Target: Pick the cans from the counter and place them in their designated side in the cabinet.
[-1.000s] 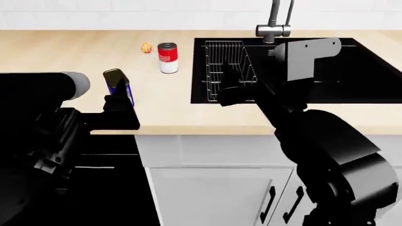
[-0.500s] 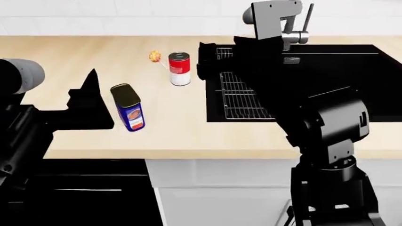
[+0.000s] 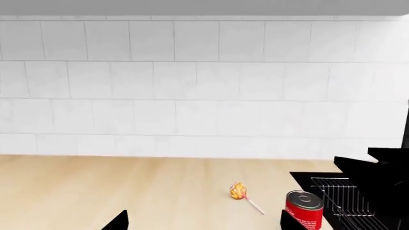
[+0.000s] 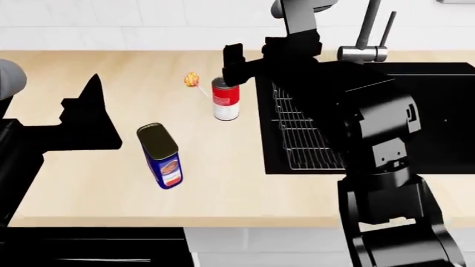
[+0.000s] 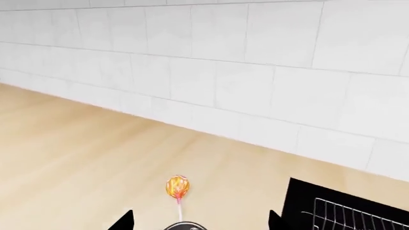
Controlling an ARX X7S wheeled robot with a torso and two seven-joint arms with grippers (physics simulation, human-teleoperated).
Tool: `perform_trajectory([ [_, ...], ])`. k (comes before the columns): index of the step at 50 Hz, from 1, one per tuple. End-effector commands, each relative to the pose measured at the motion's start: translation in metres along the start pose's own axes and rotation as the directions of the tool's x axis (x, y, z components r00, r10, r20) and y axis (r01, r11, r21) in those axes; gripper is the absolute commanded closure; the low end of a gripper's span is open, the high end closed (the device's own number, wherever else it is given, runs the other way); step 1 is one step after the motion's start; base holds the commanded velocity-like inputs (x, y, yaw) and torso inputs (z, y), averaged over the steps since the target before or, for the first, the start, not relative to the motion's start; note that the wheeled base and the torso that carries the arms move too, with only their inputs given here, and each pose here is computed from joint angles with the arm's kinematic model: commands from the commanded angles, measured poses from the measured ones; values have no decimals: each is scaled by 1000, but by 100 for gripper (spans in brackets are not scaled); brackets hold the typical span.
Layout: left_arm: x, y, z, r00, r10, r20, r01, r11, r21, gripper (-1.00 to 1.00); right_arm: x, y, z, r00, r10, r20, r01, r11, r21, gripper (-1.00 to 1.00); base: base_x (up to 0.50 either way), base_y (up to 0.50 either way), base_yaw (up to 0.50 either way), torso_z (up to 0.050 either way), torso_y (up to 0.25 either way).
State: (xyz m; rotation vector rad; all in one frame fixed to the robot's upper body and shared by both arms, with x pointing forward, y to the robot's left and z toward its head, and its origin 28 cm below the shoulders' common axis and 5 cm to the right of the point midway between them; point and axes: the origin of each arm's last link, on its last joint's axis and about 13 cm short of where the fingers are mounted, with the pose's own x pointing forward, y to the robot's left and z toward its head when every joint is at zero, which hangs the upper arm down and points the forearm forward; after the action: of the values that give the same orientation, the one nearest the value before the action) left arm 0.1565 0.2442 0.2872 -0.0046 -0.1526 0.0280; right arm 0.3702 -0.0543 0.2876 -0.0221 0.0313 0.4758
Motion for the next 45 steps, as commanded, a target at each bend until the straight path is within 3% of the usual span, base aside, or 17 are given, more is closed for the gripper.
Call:
perform_trajectory([
  [1,-3,2,4,1000,10,8,-10,1000,7,-100,12,3,-4,998,35,-47,-35,999,-5,-100,0,0,0,0,0],
  [20,-6,2,3,1000,11,13,-11,1000,1,-100,22,-6,-34,963,51,-264,-41,998,43,-100,0,0,0,0,1],
  [45,-3,1,1,1000,23,11,-23,1000,-7,-100,43,-6,-60,940,81,-331,-85,996,4,-100,0,0,0,0,0],
])
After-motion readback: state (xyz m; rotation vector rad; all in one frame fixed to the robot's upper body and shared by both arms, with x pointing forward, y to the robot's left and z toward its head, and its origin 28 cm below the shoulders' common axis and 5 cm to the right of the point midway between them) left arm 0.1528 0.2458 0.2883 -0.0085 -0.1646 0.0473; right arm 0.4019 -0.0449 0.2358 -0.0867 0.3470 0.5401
